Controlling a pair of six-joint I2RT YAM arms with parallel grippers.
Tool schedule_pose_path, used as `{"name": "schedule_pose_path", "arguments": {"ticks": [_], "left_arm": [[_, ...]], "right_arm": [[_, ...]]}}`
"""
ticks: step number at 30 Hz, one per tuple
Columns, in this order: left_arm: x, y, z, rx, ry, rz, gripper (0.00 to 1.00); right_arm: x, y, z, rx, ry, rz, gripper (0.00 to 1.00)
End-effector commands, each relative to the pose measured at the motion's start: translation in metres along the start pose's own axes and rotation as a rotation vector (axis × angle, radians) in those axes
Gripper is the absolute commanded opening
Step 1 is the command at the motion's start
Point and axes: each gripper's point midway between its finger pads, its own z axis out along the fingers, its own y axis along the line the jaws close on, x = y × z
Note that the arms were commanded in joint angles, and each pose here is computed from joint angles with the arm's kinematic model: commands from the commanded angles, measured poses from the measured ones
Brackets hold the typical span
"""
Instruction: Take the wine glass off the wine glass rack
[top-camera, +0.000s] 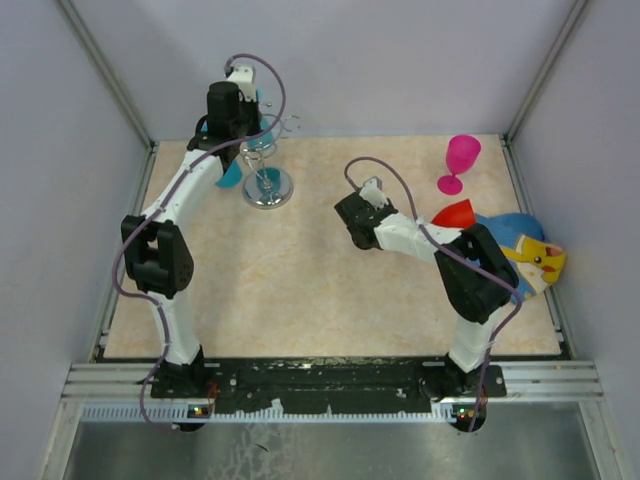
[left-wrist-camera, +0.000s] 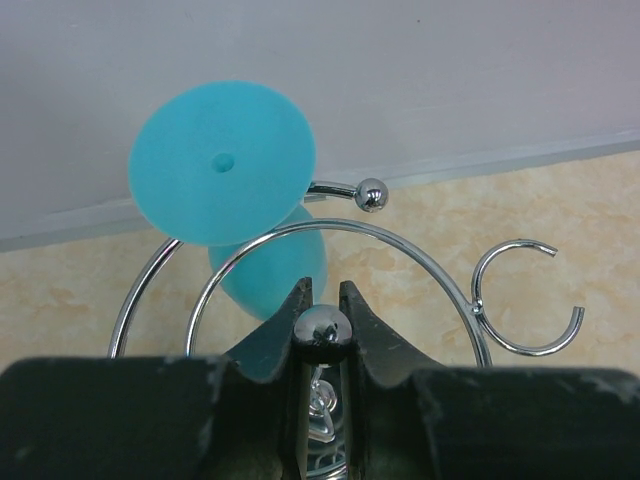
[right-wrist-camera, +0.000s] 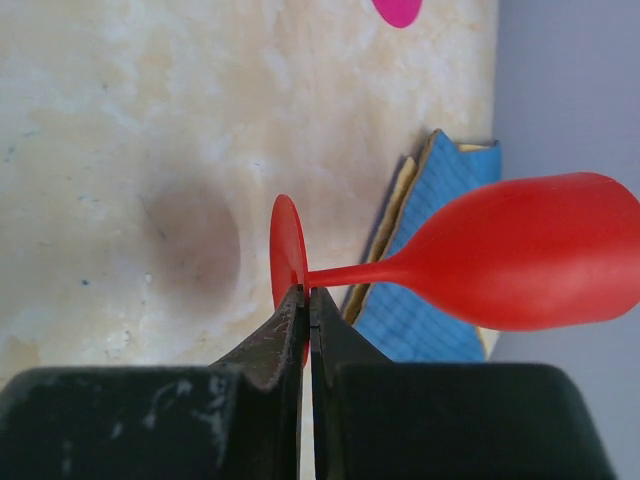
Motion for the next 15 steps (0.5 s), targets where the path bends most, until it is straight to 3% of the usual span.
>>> {"name": "schedule_pose_path", "arguments": {"ticks": [1, 6, 15], "left_arm": [[-0.041, -0.010, -0.024, 0.027, -0.091, -0.019, 0.00], [-0.042, -0.012, -0.025, 0.036, -0.094, -0.026, 0.00], [-0.033, -0.016, -0.028, 0.051, -0.050, -0.041, 0.00]], "right_arm": [[-0.013, -0.028, -0.001, 0.237, -0.027, -0.062, 0.00], [0.002, -0.035, 0.006, 0.404, -0.003, -0.149, 0.00], [0.030, -0.021, 0.029, 0.545, 0.029, -0.241, 0.00]]}}
